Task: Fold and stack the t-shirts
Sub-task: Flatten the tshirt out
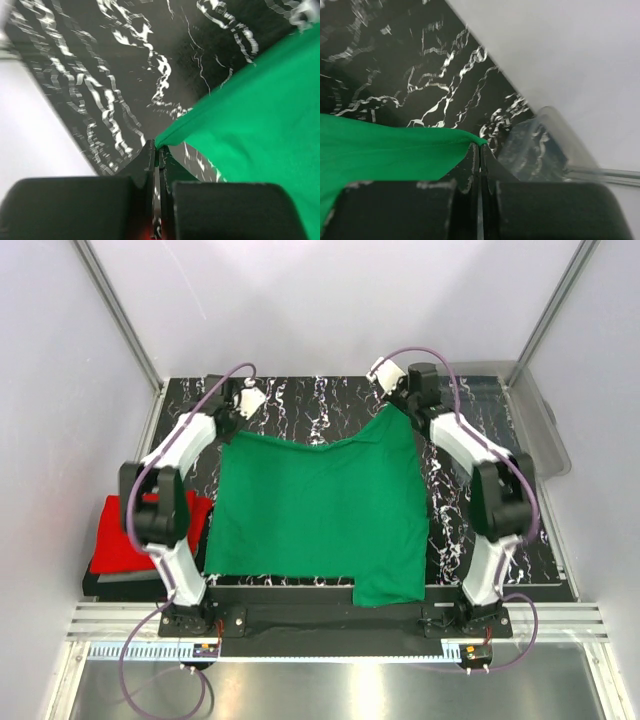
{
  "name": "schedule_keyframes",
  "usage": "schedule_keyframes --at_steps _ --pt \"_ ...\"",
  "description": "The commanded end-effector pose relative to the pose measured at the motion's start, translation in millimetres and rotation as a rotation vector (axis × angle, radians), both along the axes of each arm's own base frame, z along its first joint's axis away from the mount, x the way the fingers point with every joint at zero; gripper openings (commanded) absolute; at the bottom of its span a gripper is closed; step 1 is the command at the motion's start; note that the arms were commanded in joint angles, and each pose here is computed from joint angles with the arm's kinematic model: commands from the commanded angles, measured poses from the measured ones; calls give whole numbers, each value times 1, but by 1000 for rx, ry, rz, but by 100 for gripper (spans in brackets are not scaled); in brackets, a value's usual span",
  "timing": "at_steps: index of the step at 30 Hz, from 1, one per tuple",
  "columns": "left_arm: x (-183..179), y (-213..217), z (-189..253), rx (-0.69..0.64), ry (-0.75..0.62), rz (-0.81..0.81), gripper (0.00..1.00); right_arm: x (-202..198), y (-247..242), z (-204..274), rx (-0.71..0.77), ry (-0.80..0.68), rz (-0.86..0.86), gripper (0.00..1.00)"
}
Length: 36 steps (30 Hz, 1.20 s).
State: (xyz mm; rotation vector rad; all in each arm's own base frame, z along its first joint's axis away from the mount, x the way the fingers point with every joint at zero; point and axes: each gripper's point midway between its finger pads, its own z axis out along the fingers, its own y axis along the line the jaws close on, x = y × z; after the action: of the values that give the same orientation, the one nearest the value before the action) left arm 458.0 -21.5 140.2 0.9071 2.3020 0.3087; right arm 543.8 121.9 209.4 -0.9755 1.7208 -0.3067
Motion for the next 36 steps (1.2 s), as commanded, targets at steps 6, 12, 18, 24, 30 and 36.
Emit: schedule_keyframes --at_steps 6,12,18,24,30,36 --pt "66 28 5 73 -95 108 0 87 0 38 82 -155 -116 0" --pt "73 10 64 -22 -220 99 0 85 -11 87 126 -234 -175 0" --pt "30 -26 186 -167 -452 -9 0 15 -25 179 194 -342 -154 0" --pt "-56 -44 273 -254 -640 -100 0 -87 -29 264 334 -374 -78 0" --pt "-142 -44 321 -298 -788 -158 0 -187 -42 313 422 -421 -37 0" --pt "-212 -47 349 -384 -869 -253 0 -263 -52 331 497 -433 -3 0"
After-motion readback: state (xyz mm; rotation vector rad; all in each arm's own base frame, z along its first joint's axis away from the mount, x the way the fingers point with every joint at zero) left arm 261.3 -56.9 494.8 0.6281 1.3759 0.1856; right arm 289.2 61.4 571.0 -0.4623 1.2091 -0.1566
